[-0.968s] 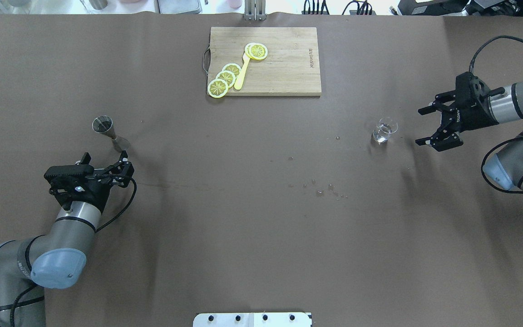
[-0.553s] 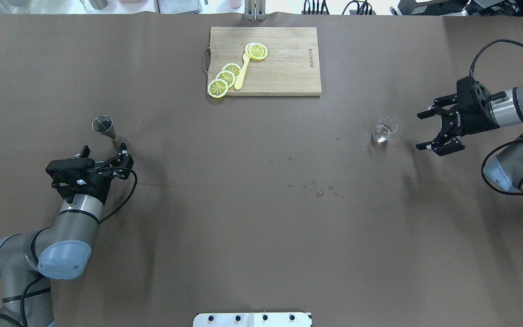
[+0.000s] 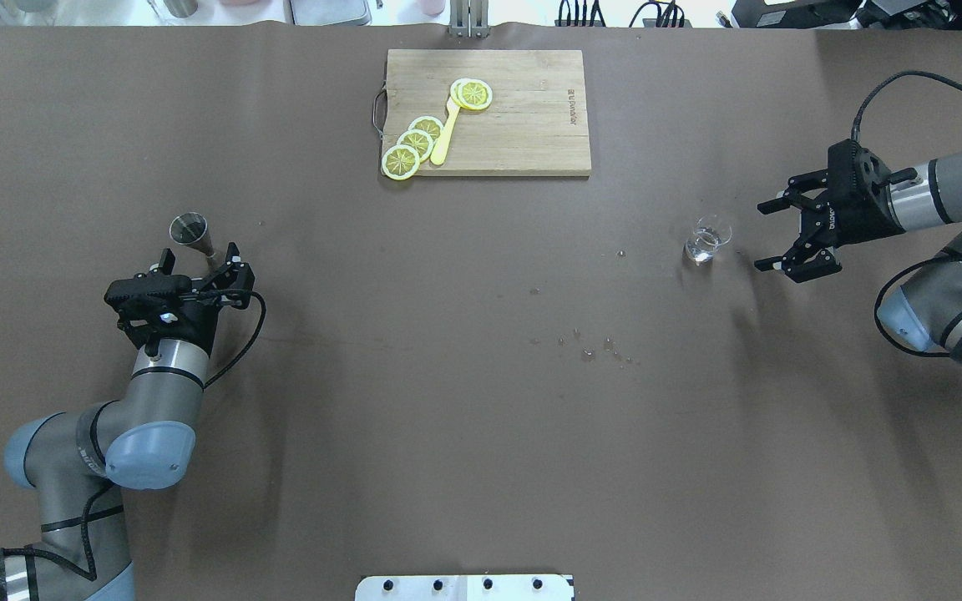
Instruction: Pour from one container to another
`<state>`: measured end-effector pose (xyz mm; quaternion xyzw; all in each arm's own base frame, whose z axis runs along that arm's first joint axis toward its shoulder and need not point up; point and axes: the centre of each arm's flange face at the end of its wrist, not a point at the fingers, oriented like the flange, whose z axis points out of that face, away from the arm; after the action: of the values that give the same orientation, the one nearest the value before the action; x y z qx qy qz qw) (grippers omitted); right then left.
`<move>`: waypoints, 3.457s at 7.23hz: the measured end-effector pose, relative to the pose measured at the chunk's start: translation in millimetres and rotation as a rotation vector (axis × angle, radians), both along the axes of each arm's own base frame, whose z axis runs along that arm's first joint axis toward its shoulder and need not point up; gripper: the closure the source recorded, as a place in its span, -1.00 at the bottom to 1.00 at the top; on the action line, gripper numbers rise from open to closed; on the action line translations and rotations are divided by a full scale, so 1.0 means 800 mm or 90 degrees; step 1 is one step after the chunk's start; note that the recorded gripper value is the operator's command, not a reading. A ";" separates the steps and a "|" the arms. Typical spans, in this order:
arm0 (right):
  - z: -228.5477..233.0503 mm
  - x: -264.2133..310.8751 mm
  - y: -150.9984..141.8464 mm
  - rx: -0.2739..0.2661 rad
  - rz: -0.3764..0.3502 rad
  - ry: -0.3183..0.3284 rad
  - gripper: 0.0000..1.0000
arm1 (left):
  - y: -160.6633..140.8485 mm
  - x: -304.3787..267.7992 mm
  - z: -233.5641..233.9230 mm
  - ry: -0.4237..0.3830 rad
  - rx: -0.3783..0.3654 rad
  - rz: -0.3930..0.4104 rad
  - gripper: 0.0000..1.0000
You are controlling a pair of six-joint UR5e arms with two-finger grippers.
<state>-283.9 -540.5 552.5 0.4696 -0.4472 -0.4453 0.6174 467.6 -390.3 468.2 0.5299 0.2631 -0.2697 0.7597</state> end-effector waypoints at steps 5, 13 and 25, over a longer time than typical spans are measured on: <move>-0.009 -0.041 0.005 0.016 0.001 -0.003 -0.87 | -0.004 0.008 0.014 0.012 0.002 -0.032 -0.76; 0.012 -0.045 0.003 0.047 0.001 -0.041 -0.90 | -0.013 0.029 0.014 0.021 0.000 -0.041 0.86; 0.000 -0.076 0.002 0.013 -0.009 -0.055 -0.73 | -0.079 -0.050 -0.145 -0.107 0.108 0.158 1.00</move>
<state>-345.0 -538.7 552.5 0.4914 -0.4721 -0.4338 0.5895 428.0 -453.2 352.6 0.5764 0.2838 -0.1051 0.7591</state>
